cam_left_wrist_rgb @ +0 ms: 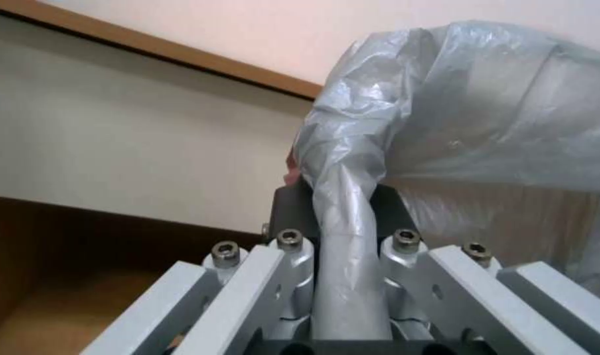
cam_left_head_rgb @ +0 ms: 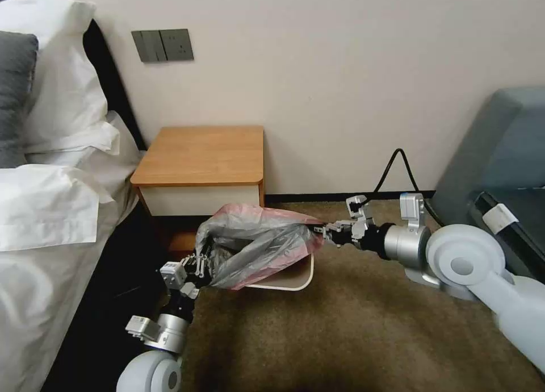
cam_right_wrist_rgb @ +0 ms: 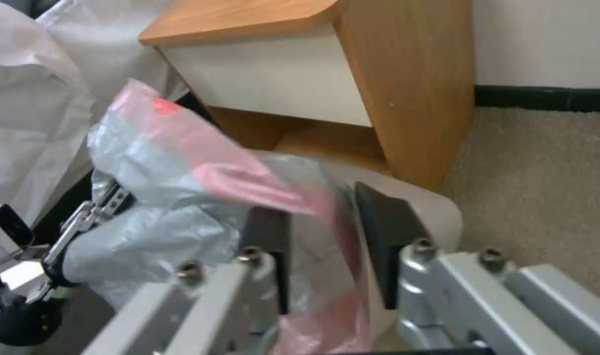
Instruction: Pick up the garbage bag from the table and place it over the trash can.
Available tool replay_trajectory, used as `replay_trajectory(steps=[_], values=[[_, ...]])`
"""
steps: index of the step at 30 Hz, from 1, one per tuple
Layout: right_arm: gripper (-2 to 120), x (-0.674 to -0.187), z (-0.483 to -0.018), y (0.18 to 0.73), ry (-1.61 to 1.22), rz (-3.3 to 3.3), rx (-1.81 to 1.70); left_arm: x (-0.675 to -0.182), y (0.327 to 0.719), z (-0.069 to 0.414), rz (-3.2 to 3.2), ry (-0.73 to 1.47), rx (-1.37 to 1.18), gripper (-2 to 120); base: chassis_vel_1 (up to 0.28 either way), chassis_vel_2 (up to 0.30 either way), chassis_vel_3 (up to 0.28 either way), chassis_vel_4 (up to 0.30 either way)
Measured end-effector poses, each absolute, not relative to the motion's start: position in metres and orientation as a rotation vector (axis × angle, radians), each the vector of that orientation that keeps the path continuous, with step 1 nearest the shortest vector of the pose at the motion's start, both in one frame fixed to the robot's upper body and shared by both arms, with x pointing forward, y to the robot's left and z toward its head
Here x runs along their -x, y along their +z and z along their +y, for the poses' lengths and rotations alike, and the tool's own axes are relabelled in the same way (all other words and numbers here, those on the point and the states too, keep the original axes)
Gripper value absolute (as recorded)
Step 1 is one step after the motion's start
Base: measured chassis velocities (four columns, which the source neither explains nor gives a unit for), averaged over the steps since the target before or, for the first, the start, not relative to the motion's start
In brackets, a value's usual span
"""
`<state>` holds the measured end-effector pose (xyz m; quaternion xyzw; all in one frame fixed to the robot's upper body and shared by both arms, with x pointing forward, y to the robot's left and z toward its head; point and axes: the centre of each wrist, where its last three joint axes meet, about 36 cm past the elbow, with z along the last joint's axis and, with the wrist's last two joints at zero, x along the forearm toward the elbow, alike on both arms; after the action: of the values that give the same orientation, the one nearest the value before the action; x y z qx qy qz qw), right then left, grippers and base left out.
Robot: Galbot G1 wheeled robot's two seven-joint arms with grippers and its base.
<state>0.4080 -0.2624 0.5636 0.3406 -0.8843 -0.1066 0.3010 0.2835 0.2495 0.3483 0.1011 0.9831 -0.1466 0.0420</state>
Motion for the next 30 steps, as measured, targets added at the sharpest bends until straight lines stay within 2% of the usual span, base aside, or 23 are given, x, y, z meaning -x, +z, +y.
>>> replay_trajectory(steps=[2,4,6,9,11,13,17,20,30], values=[[36,-0.405,-0.264,0.563,-0.283,-2.348,-0.894,-0.284,0.346,0.251,3.012,-0.435,-0.294,8,0.0,0.0,0.0,0.0],[36,-0.405,-0.264,0.563,-0.283,-2.348,-0.894,-0.284,0.346,0.251,3.012,-0.435,-0.294,8,0.0,0.0,0.0,0.0],[52,-0.405,-0.265,0.56,-0.306,-2.363,-0.865,-0.283,0.345,0.254,3.013,-0.423,-0.302,8,0.0,0.0,0.0,0.0],[59,-0.408,-0.267,0.557,-0.328,-2.368,-0.849,-0.282,0.345,0.255,3.013,-0.419,-0.313,8,0.0,0.0,0.0,0.0],[71,-0.413,-0.267,0.555,-0.343,-2.374,-0.832,-0.282,0.345,0.256,3.013,-0.415,-0.319,8,0.0,0.0,0.0,0.0],[73,-0.414,-0.267,0.554,-0.346,-2.372,-0.83,-0.282,0.345,0.256,3.012,-0.414,-0.32,8,0.0,0.0,0.0,0.0],[92,-0.422,-0.267,0.548,-0.349,-2.376,-0.777,-0.282,0.348,0.258,3.002,-0.405,-0.335,8,0.0,0.0,0.0,0.0],[99,-0.426,-0.268,0.543,-0.351,-2.365,-0.765,-0.281,0.35,0.258,2.994,-0.405,-0.343,8,0.0,0.0,0.0,0.0],[100,-0.442,-0.274,0.532,-0.358,-2.348,-0.697,-0.276,0.357,0.265,2.959,-0.373,-0.422,8,0.0,0.0,0.0,0.0]])
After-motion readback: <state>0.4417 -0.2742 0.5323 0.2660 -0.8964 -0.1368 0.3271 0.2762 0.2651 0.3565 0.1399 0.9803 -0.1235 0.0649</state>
